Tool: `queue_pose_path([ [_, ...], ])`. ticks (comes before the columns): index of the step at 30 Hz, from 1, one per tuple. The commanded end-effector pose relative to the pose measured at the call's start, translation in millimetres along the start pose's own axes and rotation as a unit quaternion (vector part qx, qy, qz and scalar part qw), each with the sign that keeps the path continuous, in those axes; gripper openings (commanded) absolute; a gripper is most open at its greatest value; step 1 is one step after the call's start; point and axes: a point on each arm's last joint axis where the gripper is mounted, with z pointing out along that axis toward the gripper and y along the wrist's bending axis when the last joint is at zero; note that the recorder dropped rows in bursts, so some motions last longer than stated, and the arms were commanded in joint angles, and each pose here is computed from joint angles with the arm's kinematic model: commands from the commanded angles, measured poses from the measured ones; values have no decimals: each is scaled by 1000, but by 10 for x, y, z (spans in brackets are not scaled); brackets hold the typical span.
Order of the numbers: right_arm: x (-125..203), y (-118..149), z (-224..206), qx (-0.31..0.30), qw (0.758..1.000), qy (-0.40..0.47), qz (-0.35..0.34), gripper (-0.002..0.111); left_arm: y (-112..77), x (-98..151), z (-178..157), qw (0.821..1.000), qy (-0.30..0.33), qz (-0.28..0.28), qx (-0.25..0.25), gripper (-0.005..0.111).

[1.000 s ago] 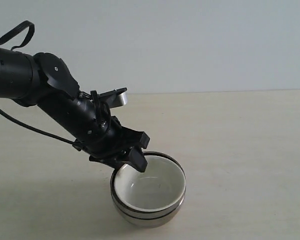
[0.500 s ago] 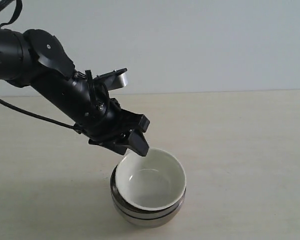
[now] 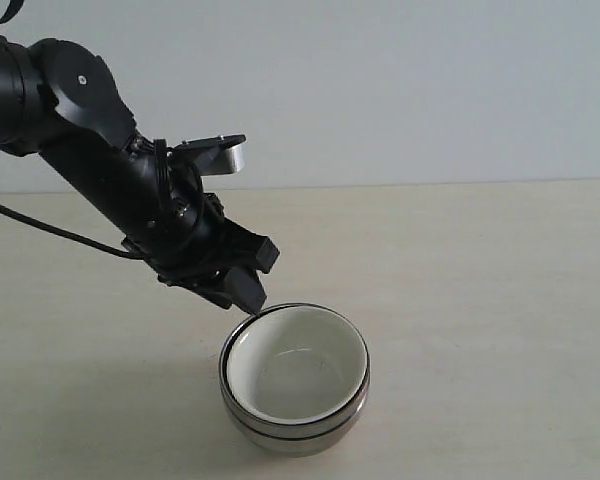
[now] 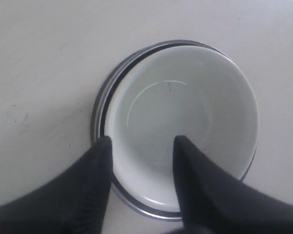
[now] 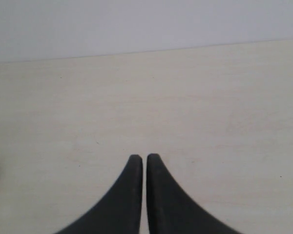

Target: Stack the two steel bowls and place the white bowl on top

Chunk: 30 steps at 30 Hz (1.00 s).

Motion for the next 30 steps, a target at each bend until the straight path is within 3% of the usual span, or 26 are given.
queue_pose_path([
  [1, -12, 1, -5, -1, 1000, -7, -4, 0, 2, 33, -71, 999, -33, -4, -18, 18],
  [3, -12, 1, -5, -1, 1000, -7, -4, 0, 45, 98, -76, 996, -83, -16, -39, 4],
  [10, -12, 1, -5, -1, 1000, -7, -4, 0, 56, 440, -286, 983, -167, -11, -78, 4],
  [16, -12, 1, -5, -1, 1000, -7, -4, 0, 17, 815, -516, 961, -258, -51, -82, 4],
  [19, -12, 1, -5, -1, 1000, -7, -4, 0, 56, 1117, -585, 944, -308, -68, -100, 4],
  [22, -12, 1, -5, -1, 1000, -7, -4, 0, 119, 1433, -659, 914, -373, -110, -116, 4],
  [26, -12, 1, -5, -1, 1000, -7, -4, 0, 220, 1917, -616, 884, -418, -171, -122, 4],
  [30, -12, 1, -5, -1, 1000, -7, -4, 0, 249, 2241, -565, 867, -430, -233, -95, 4],
])
